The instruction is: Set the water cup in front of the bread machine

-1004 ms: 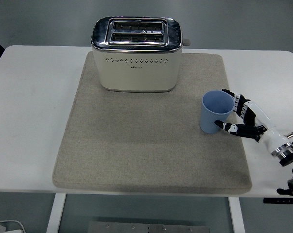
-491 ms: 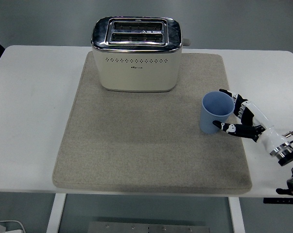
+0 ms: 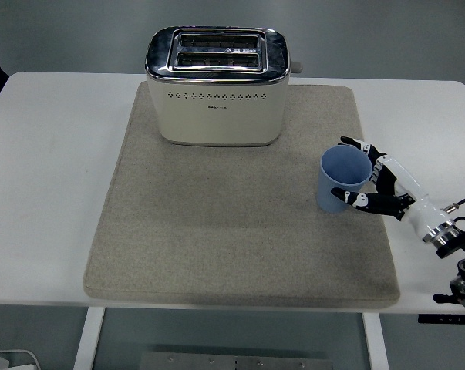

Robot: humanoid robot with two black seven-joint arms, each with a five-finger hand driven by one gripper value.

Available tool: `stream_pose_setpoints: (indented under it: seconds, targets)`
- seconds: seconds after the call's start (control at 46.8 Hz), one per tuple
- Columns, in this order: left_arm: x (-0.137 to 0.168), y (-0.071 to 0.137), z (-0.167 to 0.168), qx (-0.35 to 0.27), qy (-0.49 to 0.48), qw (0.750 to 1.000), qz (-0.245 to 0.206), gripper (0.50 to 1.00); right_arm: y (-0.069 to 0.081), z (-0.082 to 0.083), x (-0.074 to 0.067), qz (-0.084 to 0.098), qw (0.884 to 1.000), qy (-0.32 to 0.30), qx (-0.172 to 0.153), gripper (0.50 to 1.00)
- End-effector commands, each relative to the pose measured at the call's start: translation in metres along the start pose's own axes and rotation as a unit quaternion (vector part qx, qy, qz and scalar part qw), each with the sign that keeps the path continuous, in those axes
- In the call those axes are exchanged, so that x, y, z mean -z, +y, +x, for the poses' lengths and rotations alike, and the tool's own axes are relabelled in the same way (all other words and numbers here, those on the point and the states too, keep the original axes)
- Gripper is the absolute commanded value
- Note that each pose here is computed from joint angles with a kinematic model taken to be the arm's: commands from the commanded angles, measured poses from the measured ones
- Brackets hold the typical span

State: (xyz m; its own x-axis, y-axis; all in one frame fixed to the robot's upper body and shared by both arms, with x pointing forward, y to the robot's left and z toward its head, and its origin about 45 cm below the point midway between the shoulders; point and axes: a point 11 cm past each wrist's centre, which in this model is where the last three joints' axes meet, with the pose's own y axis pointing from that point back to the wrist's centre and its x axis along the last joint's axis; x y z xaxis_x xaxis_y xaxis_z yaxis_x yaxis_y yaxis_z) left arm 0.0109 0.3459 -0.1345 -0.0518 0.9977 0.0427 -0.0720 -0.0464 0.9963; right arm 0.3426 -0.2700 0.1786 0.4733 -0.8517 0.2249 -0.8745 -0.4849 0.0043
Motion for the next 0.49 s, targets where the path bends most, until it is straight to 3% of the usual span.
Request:
stream_pose_setpoints:
  seconds: [0.0,0.15,0.235,0.342,0.47]
  targets:
    - [-0.0002,0.0000,0.0000,0.000,0.000,1.000,-0.001,1.000,0.0009,-0.0022,-0.0014,-0.002,1.000,0.004,0.005,0.915]
    - [0.0000,0.0000,0.0000,0.000,0.000,1.000,0.000,1.000,0.0013,-0.0031,-0.0017,-0.001,1.000,0.010,0.009,0.901]
    - [0.0000,0.0000,0.0005,-0.001,0.000,1.000,0.000,1.000,0.0009,-0.0028,-0.0011,-0.001,1.000,0.011,0.008,0.850]
    - [-0.0002,0.0000,0.0000,0.000,0.000,1.000,-0.001,1.000,0.0012,-0.0034,-0.0015,0.000,1.000,0.019,0.011,0.711]
    - [-0.0002,0.0000,0.0000,0.000,0.000,1.000,-0.001,1.000,0.0011,-0.0024,-0.0020,0.000,1.000,0.029,0.013,0.503]
